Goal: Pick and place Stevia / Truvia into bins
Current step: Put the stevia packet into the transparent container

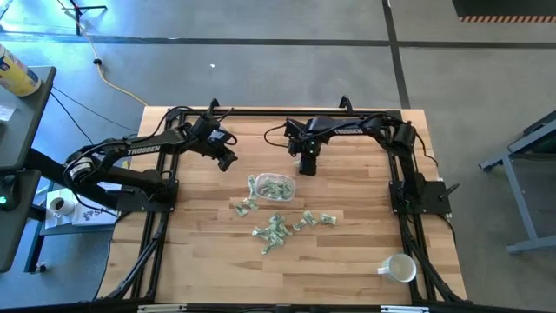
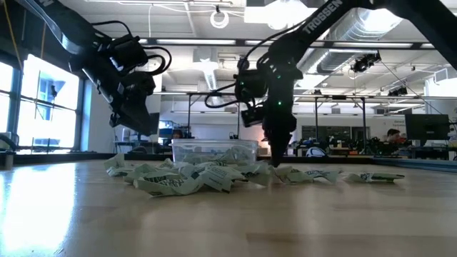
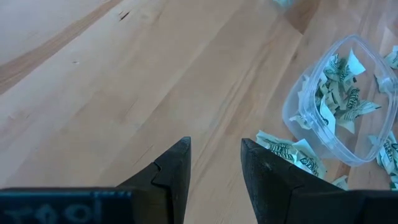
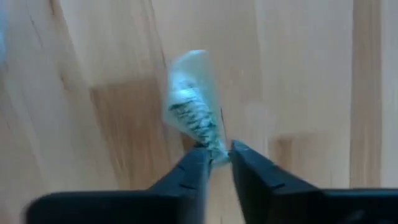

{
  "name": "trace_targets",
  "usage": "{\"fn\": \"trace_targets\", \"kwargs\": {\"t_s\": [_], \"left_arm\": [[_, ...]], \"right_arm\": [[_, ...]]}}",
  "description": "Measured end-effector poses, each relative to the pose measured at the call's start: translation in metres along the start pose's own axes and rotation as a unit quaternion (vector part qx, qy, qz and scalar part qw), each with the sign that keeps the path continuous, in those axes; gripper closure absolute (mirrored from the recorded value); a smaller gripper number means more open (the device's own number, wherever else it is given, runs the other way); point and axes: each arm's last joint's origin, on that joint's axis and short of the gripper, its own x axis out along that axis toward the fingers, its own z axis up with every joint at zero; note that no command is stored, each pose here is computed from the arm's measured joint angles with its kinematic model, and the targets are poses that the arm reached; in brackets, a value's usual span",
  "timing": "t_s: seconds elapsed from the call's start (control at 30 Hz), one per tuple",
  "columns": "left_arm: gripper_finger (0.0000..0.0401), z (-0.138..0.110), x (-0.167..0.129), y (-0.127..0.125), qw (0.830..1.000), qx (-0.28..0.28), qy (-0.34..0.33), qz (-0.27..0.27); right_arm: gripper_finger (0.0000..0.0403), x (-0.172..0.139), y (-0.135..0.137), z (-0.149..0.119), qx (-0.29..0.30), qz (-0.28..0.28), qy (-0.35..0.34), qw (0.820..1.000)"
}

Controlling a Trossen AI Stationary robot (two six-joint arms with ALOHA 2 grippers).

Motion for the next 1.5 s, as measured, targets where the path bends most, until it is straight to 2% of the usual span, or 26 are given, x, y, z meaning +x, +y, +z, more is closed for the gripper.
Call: {"fn": "trace_targets", "kwargs": {"t_s": [0.07,0.2,0.3,0.4,0.6,0.77,0.87,1.07,1.2,1.27,1.4,1.5], "left_arm": [[0.0226,0.000,0.000,0.000,1.000,0.000,0.000,0.000],[0.0226,0.000,0.000,0.000,1.000,0.000,0.000,0.000],[0.0226,0.000,0.000,0.000,1.000,0.000,0.000,0.000],[0.0226,0.000,0.000,0.000,1.000,0.006,0.000,0.001],[0.0226,0.000,0.000,0.000,1.000,0.015,0.000,0.001],[0.0226,0.000,0.000,0.000,1.000,0.014,0.000,0.001],[0.0226,0.000,0.000,0.000,1.000,0.013,0.001,0.000],[0.0226,-0.001,0.000,0.000,1.000,0.002,0.004,-0.001],[0.0226,-0.002,0.000,-0.002,0.999,0.000,0.014,-0.039],[0.0226,-0.003,0.001,-0.007,0.997,0.028,0.021,-0.071],[0.0226,-0.006,0.007,-0.024,0.985,0.142,0.022,-0.097],[0.0226,-0.006,0.018,-0.037,0.976,0.191,0.014,-0.107]], "right_arm": [[0.0387,-0.009,0.004,0.006,0.021,0.011,-0.003,1.000],[0.0382,-0.046,0.017,0.028,0.040,0.018,-0.062,0.997],[0.0392,-0.078,0.029,0.049,0.026,0.049,-0.127,0.990],[0.0393,-0.095,0.043,0.063,-0.001,0.089,-0.166,0.982],[0.0376,-0.068,0.073,0.068,-0.020,0.163,-0.122,0.979],[0.0371,-0.050,0.090,0.070,-0.040,0.159,-0.092,0.982],[0.0347,-0.048,0.096,0.070,-0.039,0.137,-0.090,0.986],[0.0260,-0.048,0.102,0.070,-0.040,0.105,-0.088,0.990],[0.0208,-0.047,0.106,0.067,-0.061,0.070,-0.075,0.993],[0.0187,-0.048,0.110,0.063,-0.090,0.048,-0.061,0.993],[0.0158,-0.047,0.119,0.054,-0.149,0.040,-0.017,0.988],[0.0147,-0.046,0.122,0.052,-0.155,0.038,-0.010,0.987]]}}
